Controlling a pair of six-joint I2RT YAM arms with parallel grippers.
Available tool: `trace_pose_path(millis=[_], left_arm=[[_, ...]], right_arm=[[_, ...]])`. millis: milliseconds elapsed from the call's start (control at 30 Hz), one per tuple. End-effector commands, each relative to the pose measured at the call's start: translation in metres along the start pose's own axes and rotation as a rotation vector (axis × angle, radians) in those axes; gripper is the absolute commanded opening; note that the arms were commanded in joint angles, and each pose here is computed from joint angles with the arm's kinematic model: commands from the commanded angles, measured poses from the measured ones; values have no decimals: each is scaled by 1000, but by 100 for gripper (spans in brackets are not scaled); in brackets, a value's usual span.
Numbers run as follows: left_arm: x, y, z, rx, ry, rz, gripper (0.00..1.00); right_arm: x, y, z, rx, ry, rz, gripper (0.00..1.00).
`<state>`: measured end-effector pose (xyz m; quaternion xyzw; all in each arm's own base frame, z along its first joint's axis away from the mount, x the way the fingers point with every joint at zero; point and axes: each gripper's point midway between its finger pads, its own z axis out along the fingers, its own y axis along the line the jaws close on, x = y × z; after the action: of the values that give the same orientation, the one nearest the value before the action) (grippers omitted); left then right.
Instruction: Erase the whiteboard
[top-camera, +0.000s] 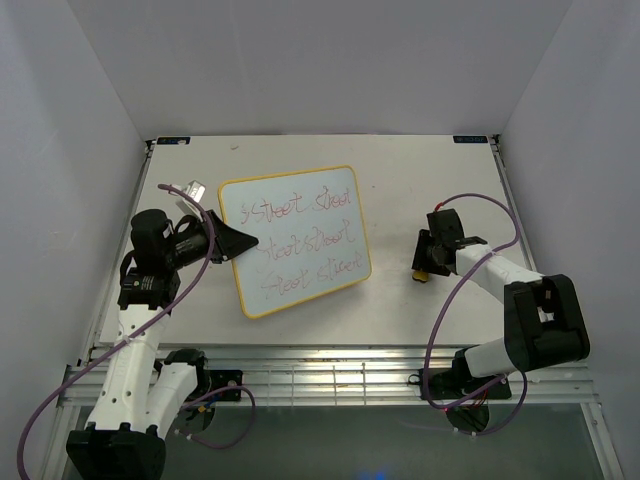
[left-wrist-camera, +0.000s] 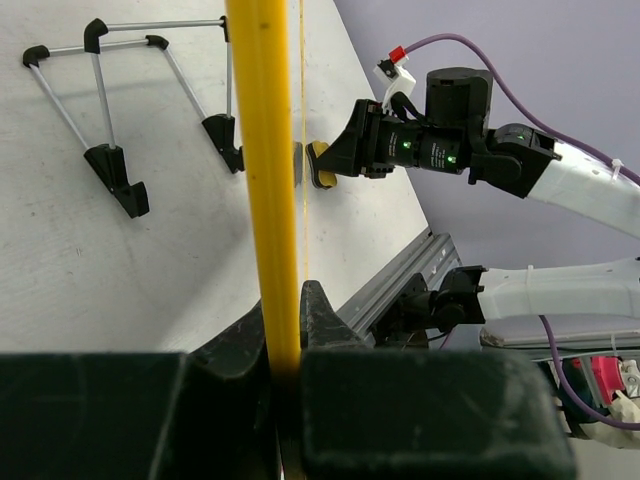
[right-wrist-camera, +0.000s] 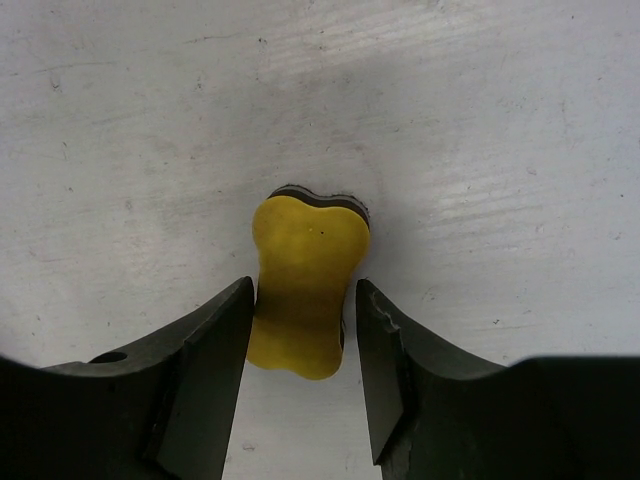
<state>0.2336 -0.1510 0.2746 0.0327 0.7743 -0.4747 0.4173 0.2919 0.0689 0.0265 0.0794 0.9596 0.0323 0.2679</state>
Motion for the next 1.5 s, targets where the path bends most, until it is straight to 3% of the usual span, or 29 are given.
trace_pose_path(millis=[0,400,600,933,1133,1233,1467], left_arm=[[-16,-30,-7,93,-56,109,0],[-16,-31,-8,91,-54,119,0],[-14,-30,-7,91,-49,120,0],[1,-26,-1,143,1,96,0],[28,-7,16,200,88,-36,0],[42,-7,27,212,115,-58,0],[59,-2,41,236,158,-105,0]], right_arm=[[-14,3,1,4,-42,-3,51],[-11,1,7,20,-30,-11,47],[-14,0,3,18,-44,-11,40],[-48,5,-57,-34,-192,-39,39],[-63,72,-125,-402,-330,-205,35],[-48,128,-157,-598,-311,-358,33],[-26,229,-198,-812,-348,-503,32]])
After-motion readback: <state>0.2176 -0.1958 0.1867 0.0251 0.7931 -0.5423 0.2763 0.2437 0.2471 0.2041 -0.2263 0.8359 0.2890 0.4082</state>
